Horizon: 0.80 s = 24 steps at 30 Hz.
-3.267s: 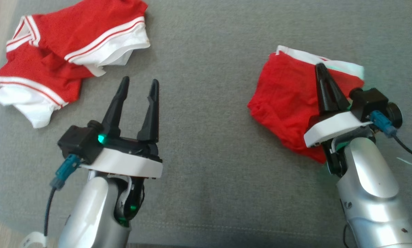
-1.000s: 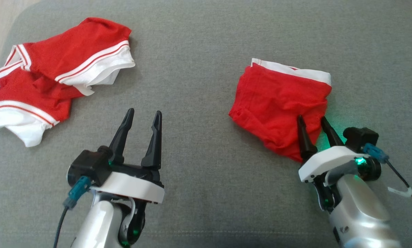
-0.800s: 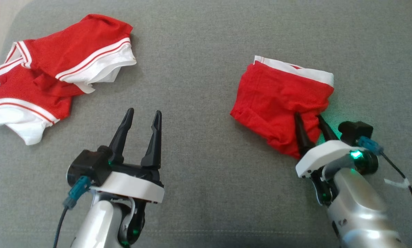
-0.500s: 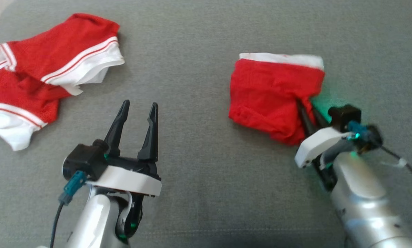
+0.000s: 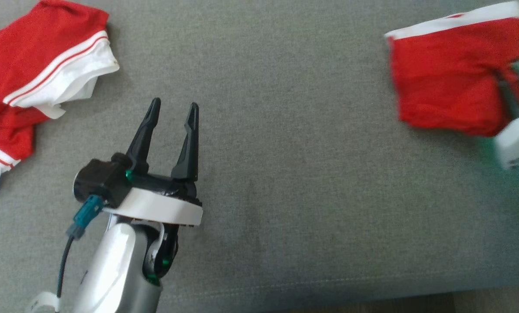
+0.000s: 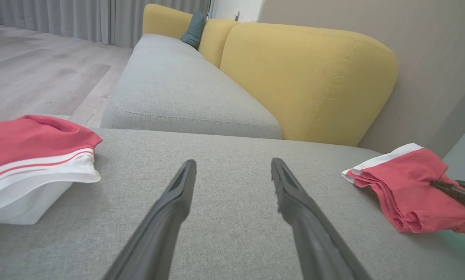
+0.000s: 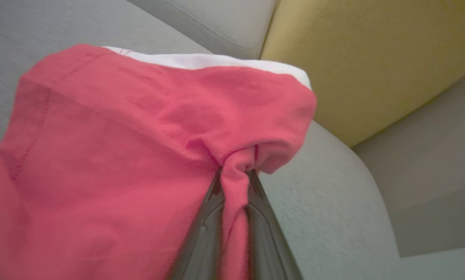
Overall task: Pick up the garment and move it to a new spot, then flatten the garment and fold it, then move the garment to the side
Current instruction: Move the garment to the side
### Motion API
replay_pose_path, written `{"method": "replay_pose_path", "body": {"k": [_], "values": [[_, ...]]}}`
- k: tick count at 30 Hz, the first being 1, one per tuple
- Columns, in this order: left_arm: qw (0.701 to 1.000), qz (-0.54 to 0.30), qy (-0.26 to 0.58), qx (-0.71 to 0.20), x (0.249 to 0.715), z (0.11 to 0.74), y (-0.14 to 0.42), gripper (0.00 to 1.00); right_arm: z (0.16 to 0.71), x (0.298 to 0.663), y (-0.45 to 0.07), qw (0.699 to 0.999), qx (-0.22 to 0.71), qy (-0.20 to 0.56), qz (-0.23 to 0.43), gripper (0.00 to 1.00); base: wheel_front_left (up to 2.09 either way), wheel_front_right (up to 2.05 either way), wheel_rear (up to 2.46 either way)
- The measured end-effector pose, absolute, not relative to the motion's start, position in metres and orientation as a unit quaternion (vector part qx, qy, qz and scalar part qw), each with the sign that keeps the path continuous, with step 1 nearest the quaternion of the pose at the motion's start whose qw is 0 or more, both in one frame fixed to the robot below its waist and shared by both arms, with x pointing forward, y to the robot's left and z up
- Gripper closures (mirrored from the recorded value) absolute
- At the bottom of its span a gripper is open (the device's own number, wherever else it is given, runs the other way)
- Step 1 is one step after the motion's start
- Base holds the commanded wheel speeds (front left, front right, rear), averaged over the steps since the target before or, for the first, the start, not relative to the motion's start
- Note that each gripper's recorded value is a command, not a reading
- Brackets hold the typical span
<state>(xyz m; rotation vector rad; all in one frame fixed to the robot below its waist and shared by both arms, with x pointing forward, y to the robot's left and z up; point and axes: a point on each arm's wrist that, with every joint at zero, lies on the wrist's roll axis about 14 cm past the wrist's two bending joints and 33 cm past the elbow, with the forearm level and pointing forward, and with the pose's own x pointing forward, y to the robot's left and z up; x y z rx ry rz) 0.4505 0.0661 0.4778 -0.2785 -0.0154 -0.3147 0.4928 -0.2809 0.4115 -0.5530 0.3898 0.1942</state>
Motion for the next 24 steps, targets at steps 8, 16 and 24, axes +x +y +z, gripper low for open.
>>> {"method": "replay_pose_path", "body": {"k": [8, 16, 24], "values": [[0.979, -0.150, -0.003, -0.137, 0.456, 0.472, 0.072, 0.00, 0.420, 0.498, -0.334, 0.925, -0.301, 0.226, 0.055, 1.00, 0.00, 0.00, 0.00], [0.982, -0.136, -0.003, -0.134, 0.457, 0.470, 0.082, 0.00, 0.440, 0.507, -0.353, 0.934, -0.288, 0.209, 0.016, 1.00, 0.00, 0.00, 0.00], [0.981, -0.138, -0.006, -0.134, 0.457, 0.473, 0.081, 0.00, 0.467, 0.513, -0.361, 0.949, -0.265, 0.169, -0.018, 0.00, 0.00, 0.00, 0.00]]}}
